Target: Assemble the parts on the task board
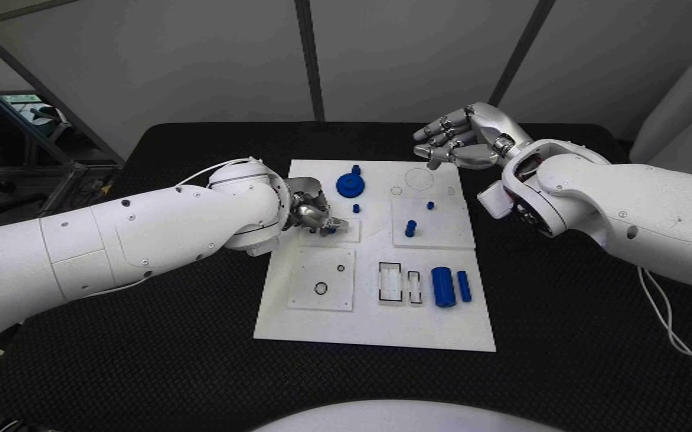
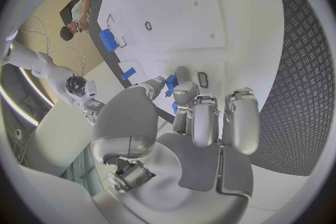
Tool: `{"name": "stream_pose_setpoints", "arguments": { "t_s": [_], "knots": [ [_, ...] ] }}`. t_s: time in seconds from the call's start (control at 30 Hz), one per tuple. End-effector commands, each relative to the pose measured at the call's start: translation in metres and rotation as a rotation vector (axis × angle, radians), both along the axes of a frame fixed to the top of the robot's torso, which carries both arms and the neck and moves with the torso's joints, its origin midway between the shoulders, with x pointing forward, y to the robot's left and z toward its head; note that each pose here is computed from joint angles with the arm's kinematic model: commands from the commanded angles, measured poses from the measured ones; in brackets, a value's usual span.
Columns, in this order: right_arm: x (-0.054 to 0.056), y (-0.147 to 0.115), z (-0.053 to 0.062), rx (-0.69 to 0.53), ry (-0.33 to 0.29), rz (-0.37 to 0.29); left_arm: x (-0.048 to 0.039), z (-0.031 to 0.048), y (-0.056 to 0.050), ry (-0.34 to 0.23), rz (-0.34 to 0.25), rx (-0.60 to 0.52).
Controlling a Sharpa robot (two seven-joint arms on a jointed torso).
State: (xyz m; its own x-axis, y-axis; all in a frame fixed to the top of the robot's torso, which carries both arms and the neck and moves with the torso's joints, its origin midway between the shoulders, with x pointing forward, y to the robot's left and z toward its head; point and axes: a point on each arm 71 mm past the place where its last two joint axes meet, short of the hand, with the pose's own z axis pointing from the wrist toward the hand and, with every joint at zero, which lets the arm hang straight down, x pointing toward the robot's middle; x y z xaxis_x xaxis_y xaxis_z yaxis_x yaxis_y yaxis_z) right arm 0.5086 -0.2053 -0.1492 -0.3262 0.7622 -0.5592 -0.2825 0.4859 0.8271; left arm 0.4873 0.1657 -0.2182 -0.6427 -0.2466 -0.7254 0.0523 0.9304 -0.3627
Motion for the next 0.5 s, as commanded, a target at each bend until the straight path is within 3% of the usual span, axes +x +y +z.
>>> {"name": "stream_pose_setpoints", "arguments": {
  "t_s": [0.03,0.5],
  "knots": [
    [-0.0002,0.0011,0.0013,0.001,-0.005,0.009,-0.0005,0.0009,-0.0005,0.004,-0.004,0.009],
    [0.0001,0.0009,0.0012,0.001,-0.005,0.009,0.0017,0.0006,0.0036,0.005,0.004,0.015]
  ]
}}
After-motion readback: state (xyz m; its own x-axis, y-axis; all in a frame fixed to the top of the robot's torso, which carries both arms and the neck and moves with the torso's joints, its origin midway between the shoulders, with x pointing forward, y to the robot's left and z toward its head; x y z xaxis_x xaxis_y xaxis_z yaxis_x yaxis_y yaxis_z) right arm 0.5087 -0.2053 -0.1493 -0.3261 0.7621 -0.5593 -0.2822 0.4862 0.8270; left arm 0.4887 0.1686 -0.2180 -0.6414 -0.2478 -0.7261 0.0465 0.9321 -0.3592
